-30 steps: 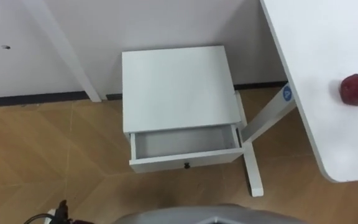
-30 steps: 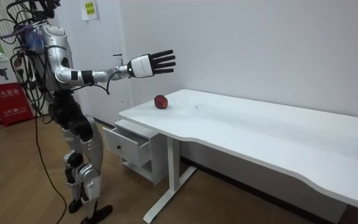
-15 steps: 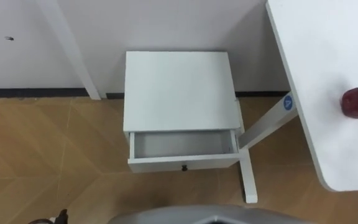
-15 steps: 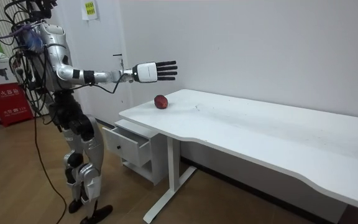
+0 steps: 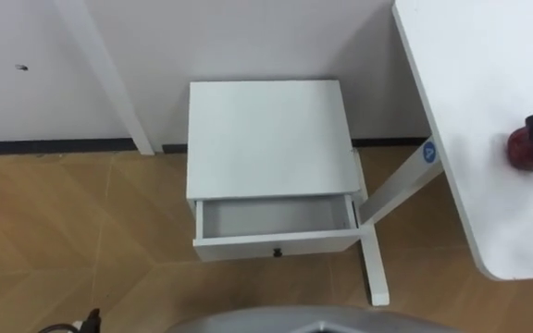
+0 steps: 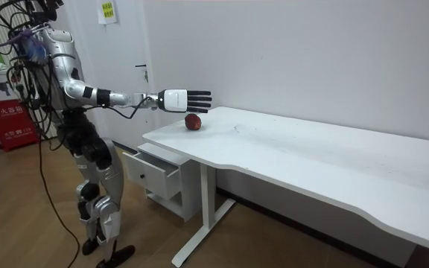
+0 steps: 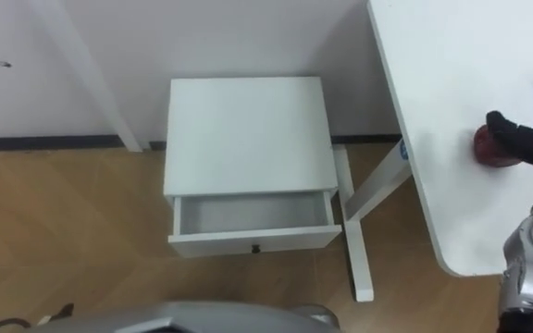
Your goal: Put apple and close drawer
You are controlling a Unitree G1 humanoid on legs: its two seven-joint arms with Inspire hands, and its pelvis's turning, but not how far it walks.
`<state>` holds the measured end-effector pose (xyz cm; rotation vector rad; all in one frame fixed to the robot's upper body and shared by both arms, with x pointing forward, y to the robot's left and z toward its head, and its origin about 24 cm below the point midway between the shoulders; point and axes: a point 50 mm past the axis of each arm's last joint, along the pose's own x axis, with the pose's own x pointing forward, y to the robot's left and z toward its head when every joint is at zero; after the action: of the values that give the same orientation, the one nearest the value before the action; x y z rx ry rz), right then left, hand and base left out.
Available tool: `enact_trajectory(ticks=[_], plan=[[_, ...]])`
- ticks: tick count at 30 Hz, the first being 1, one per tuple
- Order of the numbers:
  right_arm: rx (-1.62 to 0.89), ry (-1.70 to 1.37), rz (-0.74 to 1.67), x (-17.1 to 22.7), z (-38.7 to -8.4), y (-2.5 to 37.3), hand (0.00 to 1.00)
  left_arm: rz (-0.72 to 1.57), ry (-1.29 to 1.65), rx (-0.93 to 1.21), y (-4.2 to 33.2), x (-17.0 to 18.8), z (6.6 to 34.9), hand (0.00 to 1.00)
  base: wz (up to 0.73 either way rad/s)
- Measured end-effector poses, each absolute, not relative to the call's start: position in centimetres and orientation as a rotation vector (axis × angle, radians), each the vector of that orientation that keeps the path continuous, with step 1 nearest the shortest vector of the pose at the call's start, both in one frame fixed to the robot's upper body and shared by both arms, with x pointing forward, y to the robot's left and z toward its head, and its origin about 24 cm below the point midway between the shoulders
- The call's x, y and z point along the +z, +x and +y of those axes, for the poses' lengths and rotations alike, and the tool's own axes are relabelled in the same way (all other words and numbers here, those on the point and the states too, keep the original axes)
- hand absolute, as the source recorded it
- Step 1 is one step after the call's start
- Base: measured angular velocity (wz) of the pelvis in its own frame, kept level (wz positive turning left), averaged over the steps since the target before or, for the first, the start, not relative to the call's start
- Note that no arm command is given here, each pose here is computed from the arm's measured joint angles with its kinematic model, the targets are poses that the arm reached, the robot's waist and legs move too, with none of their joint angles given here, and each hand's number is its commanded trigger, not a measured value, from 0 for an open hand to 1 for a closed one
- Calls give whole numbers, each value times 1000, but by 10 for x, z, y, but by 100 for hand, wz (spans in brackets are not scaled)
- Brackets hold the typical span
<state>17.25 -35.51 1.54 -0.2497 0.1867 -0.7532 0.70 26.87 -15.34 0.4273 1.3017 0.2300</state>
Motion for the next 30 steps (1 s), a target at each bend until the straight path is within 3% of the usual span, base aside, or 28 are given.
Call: enact_trajectory(ticks=[30], plan=[[-558,-373,382,-19,-346,165,0,1309,419,231,5,-153,272,0,0]])
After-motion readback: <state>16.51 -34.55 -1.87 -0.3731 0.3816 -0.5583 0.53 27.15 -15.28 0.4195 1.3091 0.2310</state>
